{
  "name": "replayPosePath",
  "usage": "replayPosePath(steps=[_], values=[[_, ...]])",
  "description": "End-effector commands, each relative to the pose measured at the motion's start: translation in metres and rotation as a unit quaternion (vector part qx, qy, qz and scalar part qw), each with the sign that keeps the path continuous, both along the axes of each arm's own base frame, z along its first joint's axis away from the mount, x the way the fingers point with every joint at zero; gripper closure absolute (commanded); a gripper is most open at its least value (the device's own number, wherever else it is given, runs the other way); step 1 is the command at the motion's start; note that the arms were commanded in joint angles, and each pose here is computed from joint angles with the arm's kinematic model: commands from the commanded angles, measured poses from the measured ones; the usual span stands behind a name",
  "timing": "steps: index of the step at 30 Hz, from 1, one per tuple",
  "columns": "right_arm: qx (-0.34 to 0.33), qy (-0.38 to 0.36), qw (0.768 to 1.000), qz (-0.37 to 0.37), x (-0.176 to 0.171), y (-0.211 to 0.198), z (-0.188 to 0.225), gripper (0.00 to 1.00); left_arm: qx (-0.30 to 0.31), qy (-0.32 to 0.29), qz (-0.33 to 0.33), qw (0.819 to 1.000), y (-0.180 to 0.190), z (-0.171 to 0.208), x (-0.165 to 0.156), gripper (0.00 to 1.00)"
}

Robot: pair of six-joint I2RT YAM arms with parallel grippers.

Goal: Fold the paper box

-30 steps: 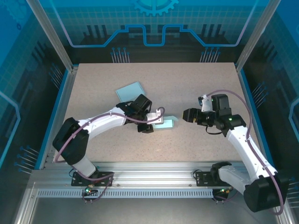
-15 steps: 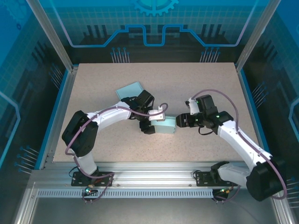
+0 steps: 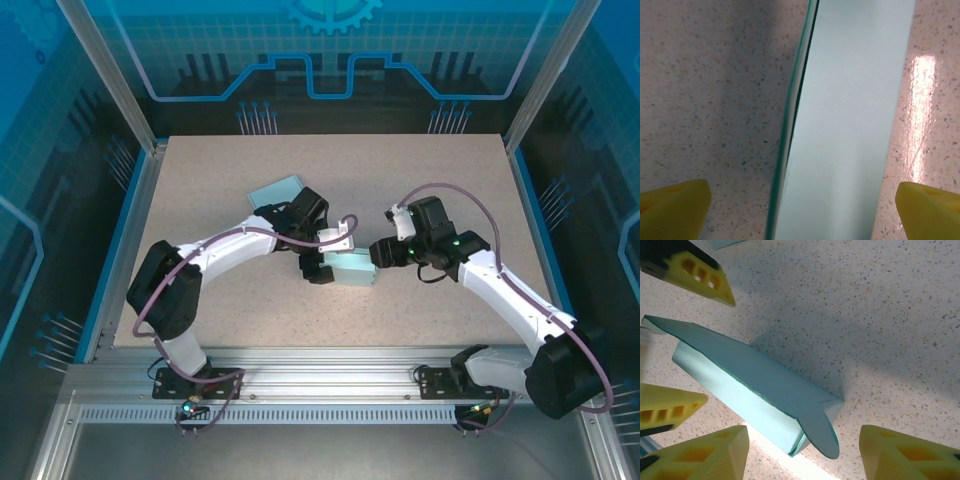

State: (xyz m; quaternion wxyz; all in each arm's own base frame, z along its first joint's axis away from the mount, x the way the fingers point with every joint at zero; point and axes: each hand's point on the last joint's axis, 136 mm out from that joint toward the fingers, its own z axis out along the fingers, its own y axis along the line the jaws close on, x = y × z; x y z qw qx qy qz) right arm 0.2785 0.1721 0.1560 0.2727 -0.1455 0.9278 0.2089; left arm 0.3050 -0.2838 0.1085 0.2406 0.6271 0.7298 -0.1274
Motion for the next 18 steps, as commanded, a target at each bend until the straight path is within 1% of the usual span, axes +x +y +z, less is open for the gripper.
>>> replayPosePath(steps=[1,3,4,7,8,9,12,14,15,16,18], values=[[-0.019,-0.022,1.000,0.005,0.001,-0.001,0.012,0.40,-0.050,-0.027,0.019,0.998,0.003,0.042,-0.006,0.04],[-0.018,-0.025,0.999,0.008,-0.004,-0.001,0.015,0.40,-0.073,-0.051,0.044,0.995,0.009,0.059,-0.007,0.07],[-0.016,-0.028,0.999,0.008,-0.006,0.000,0.017,0.39,-0.089,-0.065,0.064,0.992,0.013,0.068,-0.008,0.12],[-0.019,-0.031,0.999,0.009,-0.014,-0.001,0.020,0.39,-0.127,-0.082,0.128,0.980,0.029,0.085,-0.010,0.36],[-0.022,-0.033,0.999,0.009,-0.015,-0.001,0.020,0.40,-0.141,-0.079,0.150,0.975,0.035,0.089,-0.011,0.41],[-0.026,-0.036,0.999,0.009,-0.017,-0.001,0.020,0.40,-0.157,-0.079,0.174,0.969,0.041,0.092,-0.012,0.43],[-0.046,-0.039,0.998,0.009,-0.019,-0.003,0.015,0.40,-0.213,-0.089,0.231,0.945,0.056,0.097,-0.012,0.43],[-0.055,-0.037,0.998,0.009,-0.019,-0.004,0.011,0.40,-0.246,-0.082,0.265,0.929,0.065,0.097,-0.009,0.39],[-0.057,-0.034,0.998,0.008,-0.019,-0.004,0.008,0.41,-0.256,-0.072,0.281,0.922,0.068,0.095,-0.008,0.39],[-0.060,-0.034,0.998,0.007,-0.018,-0.004,0.007,0.41,-0.259,-0.060,0.298,0.917,0.071,0.090,-0.006,0.39],[-0.061,-0.033,0.998,0.008,-0.018,-0.003,0.004,0.42,-0.254,-0.041,0.305,0.917,0.069,0.081,-0.006,0.39]])
